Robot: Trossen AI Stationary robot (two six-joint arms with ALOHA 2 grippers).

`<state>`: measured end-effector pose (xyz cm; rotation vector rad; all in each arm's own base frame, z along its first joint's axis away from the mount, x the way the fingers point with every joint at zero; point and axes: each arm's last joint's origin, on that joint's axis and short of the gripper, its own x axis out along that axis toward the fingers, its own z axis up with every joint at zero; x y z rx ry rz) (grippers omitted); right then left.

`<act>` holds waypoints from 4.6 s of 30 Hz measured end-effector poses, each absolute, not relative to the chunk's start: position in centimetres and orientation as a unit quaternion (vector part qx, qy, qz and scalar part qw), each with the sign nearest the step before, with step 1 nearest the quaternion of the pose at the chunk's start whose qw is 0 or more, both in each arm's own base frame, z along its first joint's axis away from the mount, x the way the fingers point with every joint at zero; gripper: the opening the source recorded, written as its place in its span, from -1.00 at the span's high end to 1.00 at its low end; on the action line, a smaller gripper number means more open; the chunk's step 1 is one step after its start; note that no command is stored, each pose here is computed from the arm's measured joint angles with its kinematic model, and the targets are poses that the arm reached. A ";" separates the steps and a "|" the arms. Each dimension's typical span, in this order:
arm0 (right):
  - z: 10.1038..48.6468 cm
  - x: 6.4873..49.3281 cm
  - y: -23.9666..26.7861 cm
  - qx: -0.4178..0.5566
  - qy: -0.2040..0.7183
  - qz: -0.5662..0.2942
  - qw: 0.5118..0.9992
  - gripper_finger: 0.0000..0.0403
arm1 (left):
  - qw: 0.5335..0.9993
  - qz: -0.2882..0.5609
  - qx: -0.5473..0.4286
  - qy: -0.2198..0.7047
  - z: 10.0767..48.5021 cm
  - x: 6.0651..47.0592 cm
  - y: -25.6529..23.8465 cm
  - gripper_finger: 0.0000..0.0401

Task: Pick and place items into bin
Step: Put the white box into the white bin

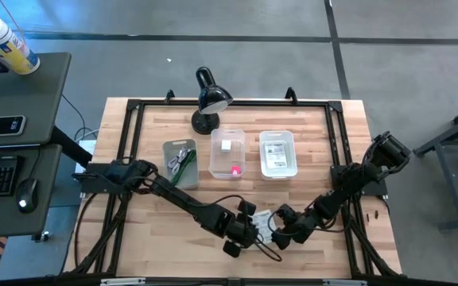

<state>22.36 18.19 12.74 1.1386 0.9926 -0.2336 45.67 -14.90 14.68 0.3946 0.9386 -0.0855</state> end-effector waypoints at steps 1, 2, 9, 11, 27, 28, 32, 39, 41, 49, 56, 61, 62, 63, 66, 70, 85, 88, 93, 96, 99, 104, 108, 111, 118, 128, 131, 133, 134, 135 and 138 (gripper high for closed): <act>12.7 22.4 18.2 0.516 0.449 -0.105 0.722 0.01 | 0.869 -0.045 0.179 0.458 14.7 45.5 -14.9 0.44; 12.8 22.4 18.2 0.516 0.449 -0.105 0.722 0.01 | 0.868 -0.050 0.165 0.466 14.8 45.3 -14.9 0.44; 12.9 22.5 18.2 0.522 0.441 -0.100 0.723 0.01 | 0.861 -0.041 0.081 0.501 14.4 44.8 -14.9 0.44; 13.0 22.8 18.2 0.527 0.432 -0.094 0.726 0.01 | 0.861 -0.030 0.064 0.503 14.4 44.9 -14.6 0.44; 13.4 22.8 17.2 0.532 0.431 -0.121 0.719 0.01 | 0.859 -0.018 0.024 0.511 14.4 45.4 -12.9 0.44; 13.5 22.7 17.1 0.529 0.433 -0.124 0.719 0.01 | 0.860 -0.022 0.023 0.510 14.4 45.4 -13.0 0.44; 13.9 22.4 16.9 0.526 0.436 -0.129 0.719 0.01 | 0.862 -0.024 0.021 0.506 14.4 45.4 -13.1 0.44; 14.7 22.3 17.1 0.529 0.429 -0.111 0.724 0.01 | 0.862 -0.025 0.021 0.506 14.4 45.4 -13.2 0.44; 14.3 21.8 17.0 0.518 0.449 -0.126 0.717 0.01 | 0.863 -0.024 0.019 0.504 14.4 45.4 -13.2 0.44; 14.0 21.2 17.0 0.507 0.466 -0.143 0.711 0.01 | 0.874 -0.035 -0.029 0.483 13.9 46.1 -13.9 0.44; 13.5 21.4 17.1 0.505 0.468 -0.148 0.710 0.01 | 0.870 -0.036 -0.043 0.491 13.0 46.1 -14.3 0.44; 12.6 21.7 17.5 0.508 0.473 -0.147 0.705 0.01 | 0.870 -0.032 -0.048 0.490 12.6 46.2 -14.3 0.44; 12.5 21.8 17.5 0.509 0.472 -0.146 0.705 0.01 | 0.870 -0.032 -0.049 0.490 12.6 46.2 -14.3 0.44; 12.5 21.8 17.5 0.510 0.469 -0.145 0.706 0.01 | 0.870 -0.032 -0.049 0.489 12.6 46.2 -14.3 0.44; 12.7 22.0 17.6 0.515 0.457 -0.139 0.711 0.01 | 0.871 -0.029 -0.047 0.489 12.6 46.2 -14.3 0.44; 12.8 22.4 17.4 0.521 0.447 -0.138 0.714 0.01 | 0.872 -0.020 -0.041 0.488 12.6 46.3 -14.2 0.44; 12.9 22.9 17.0 0.525 0.437 -0.134 0.718 0.01 | 0.871 -0.010 -0.015 0.490 12.5 46.2 -14.0 0.44; 12.9 22.9 17.0 0.526 0.436 -0.134 0.718 0.01 | 0.873 0.000 -0.009 0.488 12.5 46.1 -13.9 0.44; 12.3 23.1 17.0 0.525 0.436 -0.139 0.718 0.01 | 0.874 0.011 0.003 0.486 12.5 46.2 -13.8 0.44; 11.7 23.5 17.3 0.533 0.431 -0.135 0.716 0.01 | 0.873 0.013 0.007 0.487 12.5 46.1 -13.8 0.44; 11.4 23.8 17.5 0.536 0.426 -0.132 0.717 0.01 | 0.872 0.019 0.012 0.490 12.4 46.0 -13.7 0.44; 11.4 23.8 17.4 0.533 0.422 -0.136 0.721 0.01 | 0.872 0.019 0.012 0.490 12.4 46.0 -13.7 0.44; 11.4 23.8 17.4 0.531 0.415 -0.136 0.726 0.01 | 0.871 0.018 0.013 0.490 12.4 46.0 -13.7 0.44; 11.4 23.9 17.5 0.534 0.409 -0.130 0.728 0.01 | 0.870 0.017 0.016 0.492 12.4 46.0 -13.7 0.44; 11.9 23.4 17.6 0.527 0.410 -0.131 0.733 0.01 | 0.866 0.017 0.020 0.499 12.2 45.9 -13.8 0.44; 11.8 23.1 17.8 0.522 0.419 -0.133 0.731 0.01 | 0.859 0.019 0.035 0.511 13.4 45.1 -14.0 0.44; 11.8 23.1 17.8 0.521 0.420 -0.134 0.731 0.01 | 0.868 0.028 0.036 0.494 14.3 45.2 -13.9 0.44; 11.8 23.1 17.8 0.519 0.421 -0.134 0.731 0.01 | 0.877 0.029 0.033 0.479 14.7 45.4 -14.0 0.44; 11.8 23.1 17.8 0.519 0.421 -0.134 0.731 0.01 | 0.883 0.027 0.029 0.468 14.8 45.6 -14.1 0.44; 11.8 23.1 17.7 0.519 0.421 -0.135 0.732 0.01 | 0.885 0.026 0.027 0.464 14.9 45.7 -14.1 0.44; 11.8 23.1 17.7 0.518 0.421 -0.135 0.732 0.01 | 0.892 0.020 0.021 0.452 15.0 45.9 -14.2 0.44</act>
